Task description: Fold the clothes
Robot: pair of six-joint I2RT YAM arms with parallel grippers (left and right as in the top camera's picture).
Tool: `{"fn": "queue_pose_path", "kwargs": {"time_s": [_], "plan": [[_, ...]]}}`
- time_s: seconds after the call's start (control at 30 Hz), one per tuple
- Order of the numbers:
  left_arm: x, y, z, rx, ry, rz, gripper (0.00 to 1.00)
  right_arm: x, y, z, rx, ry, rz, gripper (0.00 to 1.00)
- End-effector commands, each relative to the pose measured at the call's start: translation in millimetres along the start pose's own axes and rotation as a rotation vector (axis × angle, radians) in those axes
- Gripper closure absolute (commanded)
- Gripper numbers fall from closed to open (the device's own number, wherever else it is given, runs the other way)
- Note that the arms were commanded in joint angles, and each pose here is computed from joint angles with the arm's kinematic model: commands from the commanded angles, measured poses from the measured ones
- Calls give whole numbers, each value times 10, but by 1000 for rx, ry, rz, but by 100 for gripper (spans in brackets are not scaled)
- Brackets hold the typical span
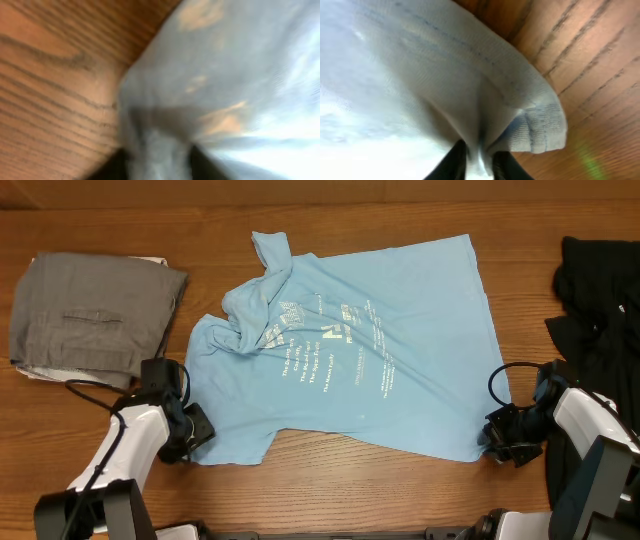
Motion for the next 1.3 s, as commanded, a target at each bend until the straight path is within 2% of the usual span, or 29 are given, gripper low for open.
{"fn": "queue_pose_path", "kwargs": {"time_s": [0.0, 0.13, 0.23, 0.3, 0.43, 0.47, 0.6, 0.8, 0.83, 1.07, 1.27], "plan": [[231, 48, -250, -14, 162, -13, 96, 260, -96, 12, -12, 11, -53, 96], [126, -73, -257, -11, 228, -92, 96, 151, -51, 44, -34, 16, -55, 96], [-107, -272, -192, 46, 289, -209, 96, -68, 40, 106, -60, 8, -50, 96], [-330, -422, -97, 103, 302, -288, 96, -313, 135, 164, -90, -14, -39, 96], [-924, -622, 162, 162, 247, -341, 96, -873, 314, 227, -129, -82, -4, 96], [-1276, -697, 264, 183, 200, -370, 96, -1200, 395, 225, -144, -136, 21, 96], [-2057, -760, 361, 216, 77, -443, 96, -1887, 508, 114, -175, -280, 91, 96], [-3066, -626, 199, 259, -120, -557, 96, -2711, 512, -254, -220, -489, 192, 96], [-3336, -568, 126, 272, -191, -598, 96, -2898, 491, -377, -231, -541, 218, 96], [-4345, -275, -252, 305, -498, -781, 96, -3545, 400, -838, -279, -716, 300, 96], [-4889, -27, -577, 345, -712, -896, 96, -3948, 323, -1192, -328, -889, 396, 96]]}}
Point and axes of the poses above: each gripper's point midway between its finger pads, its own x axis out along the fingers, its own y axis along the line the jaws close on, z = x × y, the point moved 7 cm from there along -x, back along the fingers, and after that the axes turned 10 degrees about -x, right-handed, at the moved point
